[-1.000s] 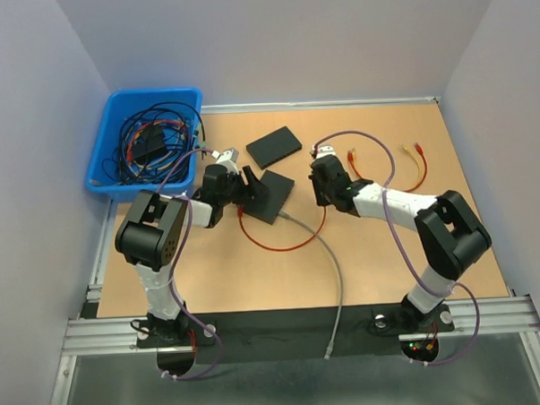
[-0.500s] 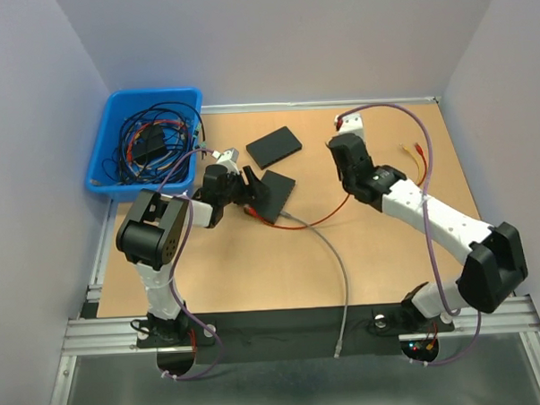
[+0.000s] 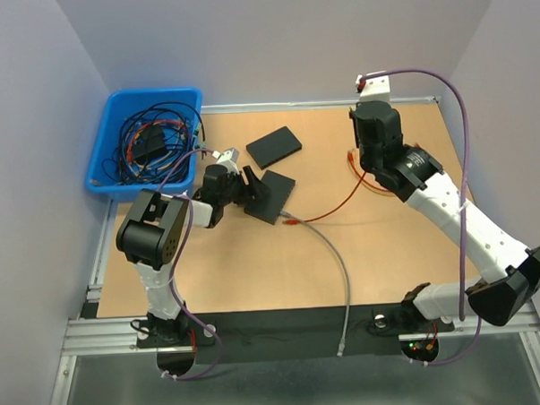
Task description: Insert the plug into the switch port
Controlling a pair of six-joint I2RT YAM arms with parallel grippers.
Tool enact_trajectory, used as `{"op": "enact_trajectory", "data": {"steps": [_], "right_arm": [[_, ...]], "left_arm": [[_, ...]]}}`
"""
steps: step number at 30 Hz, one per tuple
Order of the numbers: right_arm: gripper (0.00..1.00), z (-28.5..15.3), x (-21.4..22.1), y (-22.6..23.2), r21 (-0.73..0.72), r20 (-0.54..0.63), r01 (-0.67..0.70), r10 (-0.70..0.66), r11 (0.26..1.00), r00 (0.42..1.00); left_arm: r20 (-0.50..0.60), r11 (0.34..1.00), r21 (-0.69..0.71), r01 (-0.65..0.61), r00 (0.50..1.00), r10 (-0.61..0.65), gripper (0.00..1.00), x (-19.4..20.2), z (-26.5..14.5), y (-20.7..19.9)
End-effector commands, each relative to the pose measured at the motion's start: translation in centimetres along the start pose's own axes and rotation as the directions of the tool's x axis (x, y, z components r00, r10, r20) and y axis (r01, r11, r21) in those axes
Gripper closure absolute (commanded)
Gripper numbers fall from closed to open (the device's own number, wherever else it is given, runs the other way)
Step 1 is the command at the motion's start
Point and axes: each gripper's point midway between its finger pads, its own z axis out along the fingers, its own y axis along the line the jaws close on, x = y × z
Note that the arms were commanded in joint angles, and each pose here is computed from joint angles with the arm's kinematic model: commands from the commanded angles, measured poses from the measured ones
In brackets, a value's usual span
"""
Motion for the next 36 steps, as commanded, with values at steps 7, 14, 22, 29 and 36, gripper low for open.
{"op": "enact_trajectory", "data": {"steps": [7, 14, 22, 29, 36], "right_arm": [[1.00, -4.4, -10.8, -1.6, -0.172, 0.218, -0.091, 0.128, 0.981, 0.967], [1.00, -4.5, -13.6, -0.8, -0.213, 0.275, -0.020, 0.080, 0.977, 0.958], [1.00, -4.5, -12.0, 1.4, -0.309, 0.247, -0.014, 0.094, 0.951, 0.964], [1.00, -6.3, -6.5, 6.4, -0.556, 0.124, -0.066, 0.161, 0.829, 0.979], [0.99, -9.1, -2.5, 11.3, -0.773, 0.035, -0.096, 0.192, 0.628, 0.981]], "left_arm": [[-0.326, 0.971, -0.224, 0.085, 0.932, -0.157, 0.27, 11.0, -2.4, 5.6], [-0.328, 0.971, -0.223, 0.086, 0.932, -0.158, 0.27, 11.0, -2.4, 5.6], [-0.330, 0.971, -0.225, 0.085, 0.931, -0.158, 0.27, 11.0, -2.4, 5.6], [-0.142, 0.976, -0.216, 0.018, 0.989, -0.050, 0.29, 5.9, -5.3, 2.8], [0.070, 0.972, -0.229, -0.058, 0.995, 0.076, 0.29, -2.4, -10.8, -2.0]]}}
